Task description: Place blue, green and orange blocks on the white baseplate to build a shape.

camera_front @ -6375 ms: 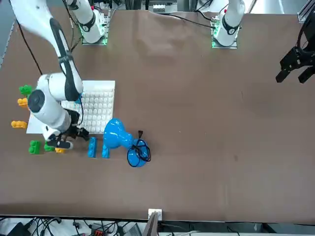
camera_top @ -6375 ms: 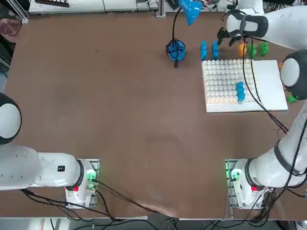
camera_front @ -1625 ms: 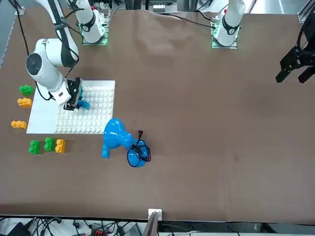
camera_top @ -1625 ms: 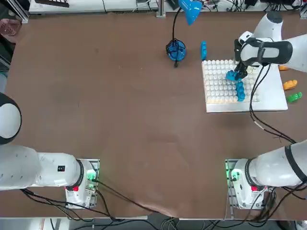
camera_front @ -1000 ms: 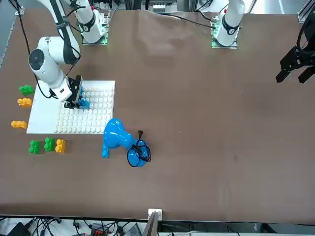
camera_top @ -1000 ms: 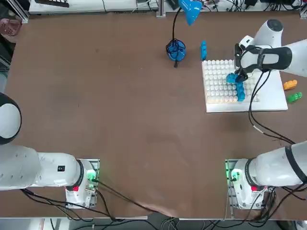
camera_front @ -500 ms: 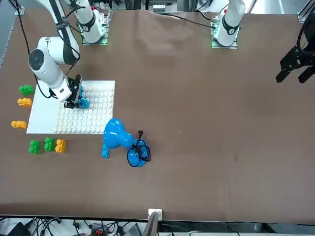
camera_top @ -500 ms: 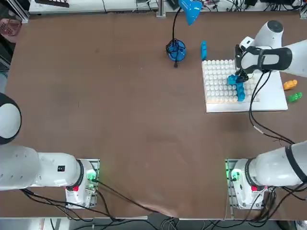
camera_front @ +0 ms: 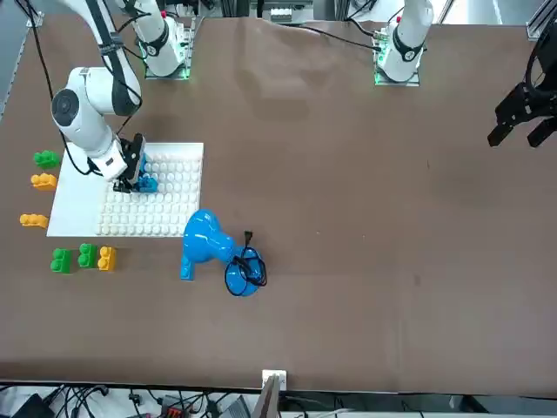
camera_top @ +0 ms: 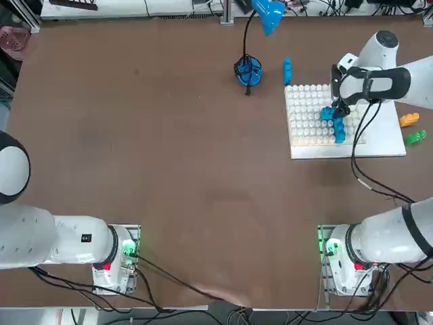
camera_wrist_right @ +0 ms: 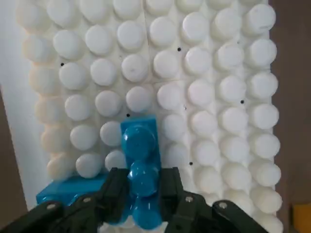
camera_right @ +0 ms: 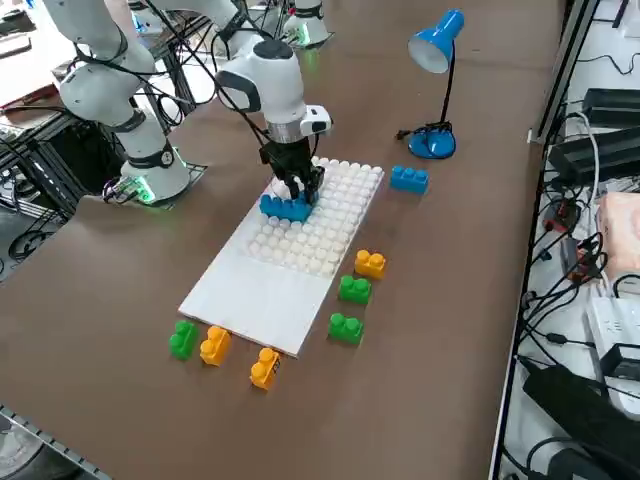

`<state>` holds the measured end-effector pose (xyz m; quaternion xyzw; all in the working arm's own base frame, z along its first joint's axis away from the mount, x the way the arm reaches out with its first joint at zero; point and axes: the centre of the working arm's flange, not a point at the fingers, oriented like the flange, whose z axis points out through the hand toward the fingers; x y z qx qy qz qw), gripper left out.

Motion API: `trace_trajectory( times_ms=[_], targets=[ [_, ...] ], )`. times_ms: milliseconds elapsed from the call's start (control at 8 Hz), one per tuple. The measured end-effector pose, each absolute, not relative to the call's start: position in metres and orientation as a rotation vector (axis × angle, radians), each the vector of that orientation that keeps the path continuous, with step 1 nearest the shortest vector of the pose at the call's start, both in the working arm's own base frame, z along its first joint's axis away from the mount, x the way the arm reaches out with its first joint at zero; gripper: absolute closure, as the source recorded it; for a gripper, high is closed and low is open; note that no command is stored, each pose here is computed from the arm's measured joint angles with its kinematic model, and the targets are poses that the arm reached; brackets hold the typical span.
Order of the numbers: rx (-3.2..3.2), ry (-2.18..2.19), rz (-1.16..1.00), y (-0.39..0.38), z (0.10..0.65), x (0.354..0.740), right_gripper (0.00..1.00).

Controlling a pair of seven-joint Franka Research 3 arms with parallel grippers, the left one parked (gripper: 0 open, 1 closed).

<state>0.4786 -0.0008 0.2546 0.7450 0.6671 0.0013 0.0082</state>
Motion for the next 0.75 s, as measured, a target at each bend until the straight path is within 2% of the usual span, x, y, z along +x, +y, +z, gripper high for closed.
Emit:
trace_trajectory(
  times_ms=[500,750],
  targets=[
    [2.323,2.088,0.006,0.0,0.2463,0.4788,0.69],
    [2.323,2.088,0.007,-0.0001,0.2461,0.4787,0.67]
  ],
)
